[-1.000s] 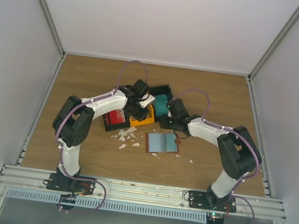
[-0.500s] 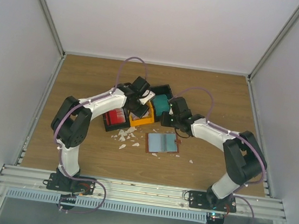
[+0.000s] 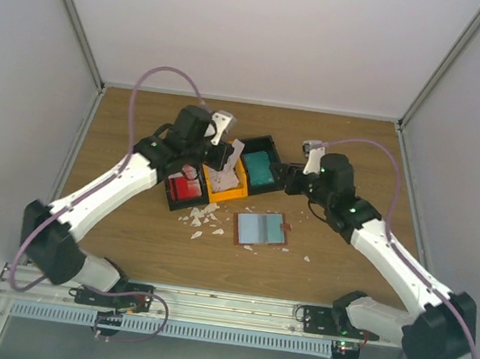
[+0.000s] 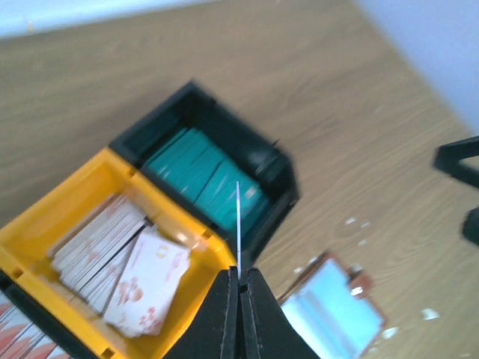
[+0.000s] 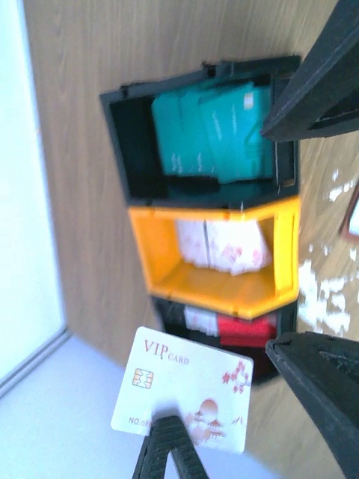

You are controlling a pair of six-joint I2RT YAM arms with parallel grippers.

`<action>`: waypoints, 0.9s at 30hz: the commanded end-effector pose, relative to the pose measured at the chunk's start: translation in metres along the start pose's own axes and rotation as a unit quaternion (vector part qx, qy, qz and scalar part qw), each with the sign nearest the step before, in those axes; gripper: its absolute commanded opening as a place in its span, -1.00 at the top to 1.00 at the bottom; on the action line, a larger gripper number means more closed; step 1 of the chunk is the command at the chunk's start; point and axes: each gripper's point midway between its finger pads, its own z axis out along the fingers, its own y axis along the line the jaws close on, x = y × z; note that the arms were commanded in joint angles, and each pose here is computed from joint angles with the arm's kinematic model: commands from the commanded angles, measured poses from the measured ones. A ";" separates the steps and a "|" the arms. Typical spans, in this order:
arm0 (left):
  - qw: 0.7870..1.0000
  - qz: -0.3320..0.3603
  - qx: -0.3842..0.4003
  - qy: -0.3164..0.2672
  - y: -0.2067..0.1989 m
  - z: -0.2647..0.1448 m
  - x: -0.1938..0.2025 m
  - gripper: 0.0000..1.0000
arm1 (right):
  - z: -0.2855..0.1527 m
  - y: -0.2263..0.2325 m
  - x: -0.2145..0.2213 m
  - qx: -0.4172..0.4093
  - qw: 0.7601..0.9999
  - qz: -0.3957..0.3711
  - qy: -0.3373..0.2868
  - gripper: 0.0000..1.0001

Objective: Put the credit cards into the card holder
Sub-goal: Pick up the credit card from the storage box.

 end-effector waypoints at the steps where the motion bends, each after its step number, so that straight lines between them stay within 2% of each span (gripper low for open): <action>1: 0.983 -0.074 0.119 -0.121 -0.043 -0.051 -0.039 1.00 | -0.034 0.038 -0.014 -0.106 0.994 -0.017 -0.031 -0.46; 3: 0.965 -0.081 0.191 -0.160 -0.066 -0.078 -0.049 1.00 | -0.049 0.060 -0.020 -0.162 0.986 -0.021 -0.042 -0.53; 6: 0.938 -0.093 0.286 -0.171 -0.094 -0.108 -0.050 1.00 | -0.067 0.088 -0.022 -0.239 0.970 -0.015 -0.040 -0.58; 9: 0.918 -0.112 0.341 -0.166 -0.109 -0.127 -0.047 1.00 | -0.082 0.108 -0.024 -0.300 0.953 -0.002 -0.031 -0.59; 12: 0.899 -0.126 0.384 -0.172 -0.119 -0.145 -0.046 1.00 | -0.090 0.117 -0.025 -0.327 0.945 0.017 -0.025 -0.56; 15: 0.881 -0.148 0.419 -0.163 -0.125 -0.155 -0.041 1.00 | -0.093 0.120 -0.024 -0.337 0.941 0.038 -0.016 -0.37; 18: 0.873 -0.165 0.431 -0.158 -0.126 -0.156 -0.036 1.00 | -0.097 0.126 -0.020 -0.365 0.930 0.051 -0.004 -0.17; 22: 0.869 -0.178 0.432 -0.164 -0.123 -0.154 -0.034 1.00 | -0.107 0.135 -0.009 -0.412 0.909 0.065 0.012 0.25; 27: 0.864 -0.187 0.439 -0.160 -0.125 -0.151 -0.029 1.00 | -0.116 0.140 -0.006 -0.435 0.898 0.065 0.010 0.40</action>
